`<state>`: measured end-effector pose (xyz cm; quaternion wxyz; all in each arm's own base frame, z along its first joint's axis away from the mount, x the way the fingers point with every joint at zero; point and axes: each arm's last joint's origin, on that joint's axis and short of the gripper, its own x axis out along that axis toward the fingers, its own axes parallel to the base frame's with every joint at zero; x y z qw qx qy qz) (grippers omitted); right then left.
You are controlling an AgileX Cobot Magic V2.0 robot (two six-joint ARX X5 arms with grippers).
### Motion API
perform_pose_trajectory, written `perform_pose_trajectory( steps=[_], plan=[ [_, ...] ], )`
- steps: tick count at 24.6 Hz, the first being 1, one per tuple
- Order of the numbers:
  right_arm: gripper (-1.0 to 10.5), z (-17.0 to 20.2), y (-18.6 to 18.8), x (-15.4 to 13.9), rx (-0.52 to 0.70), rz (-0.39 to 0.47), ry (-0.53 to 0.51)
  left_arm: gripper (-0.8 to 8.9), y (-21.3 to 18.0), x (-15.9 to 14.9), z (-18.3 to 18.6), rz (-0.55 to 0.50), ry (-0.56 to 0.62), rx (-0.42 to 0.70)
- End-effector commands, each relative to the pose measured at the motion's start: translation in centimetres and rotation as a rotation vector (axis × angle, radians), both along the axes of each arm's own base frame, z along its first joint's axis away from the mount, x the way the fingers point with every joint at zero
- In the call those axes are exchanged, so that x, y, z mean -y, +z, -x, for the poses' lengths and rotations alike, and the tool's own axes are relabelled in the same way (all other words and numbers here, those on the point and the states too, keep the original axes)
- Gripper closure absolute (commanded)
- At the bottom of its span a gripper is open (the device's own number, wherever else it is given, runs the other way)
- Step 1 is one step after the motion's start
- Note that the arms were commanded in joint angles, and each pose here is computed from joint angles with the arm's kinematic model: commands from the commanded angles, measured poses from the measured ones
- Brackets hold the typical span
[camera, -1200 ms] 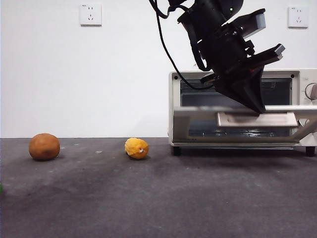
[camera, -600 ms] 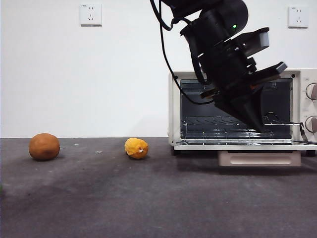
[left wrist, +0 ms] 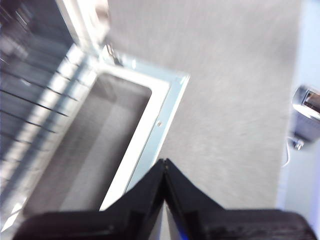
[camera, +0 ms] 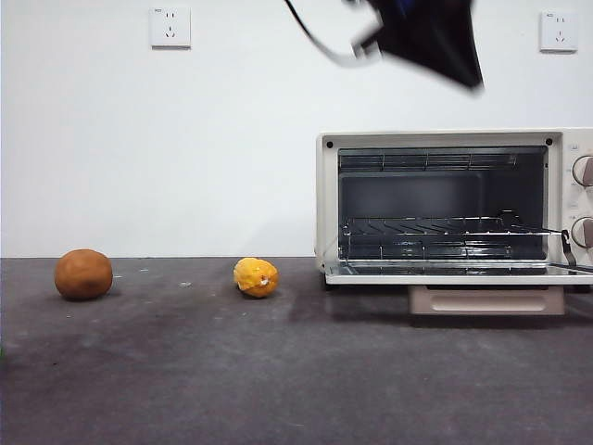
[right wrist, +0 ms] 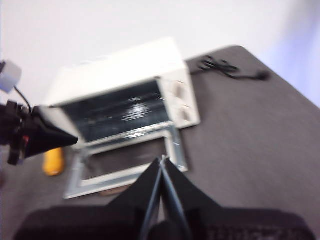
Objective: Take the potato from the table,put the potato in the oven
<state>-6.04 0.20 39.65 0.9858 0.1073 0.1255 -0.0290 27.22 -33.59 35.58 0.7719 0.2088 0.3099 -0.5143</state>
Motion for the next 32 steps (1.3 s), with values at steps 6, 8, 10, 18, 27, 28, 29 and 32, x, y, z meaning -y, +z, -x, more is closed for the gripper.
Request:
perform_pose_trajectory(
  steps=[6,8,10,18,27,28,29,32],
  plan=[
    [9.5,-2.7,2.2,-0.8,0.107,-0.017,0.297,8.21,8.1,-5.9,3.8,0.113,0.056,0.146],
    [9.5,-3.8,2.9,-0.9,0.137,-0.026,0.374,8.21,9.9,-7.7,4.9,0.137,0.074,0.183],
    [9.5,-4.9,3.7,-1.1,0.170,-0.043,0.462,8.21,11.4,-9.6,6.0,0.147,0.084,0.211],
    [9.4,-9.9,5.5,-1.2,0.186,-0.114,0.561,8.21,13.1,-14.8,8.5,0.053,0.107,0.220],
    [9.4,-14.6,6.3,-1.2,0.180,-0.186,0.614,8.21,12.8,-17.3,9.4,-0.032,0.162,0.121],
    [9.4,-15.0,6.4,-1.3,0.179,-0.192,0.615,8.21,12.8,-17.5,9.6,-0.035,0.162,0.118],
    [9.4,-15.4,6.4,-1.3,0.176,-0.197,0.619,8.21,12.9,-17.6,9.7,-0.032,0.163,0.118],
    [9.1,-16.6,6.4,-1.7,0.164,-0.220,0.649,8.21,13.3,-18.0,10.4,0.013,0.127,0.102]
  ],
)
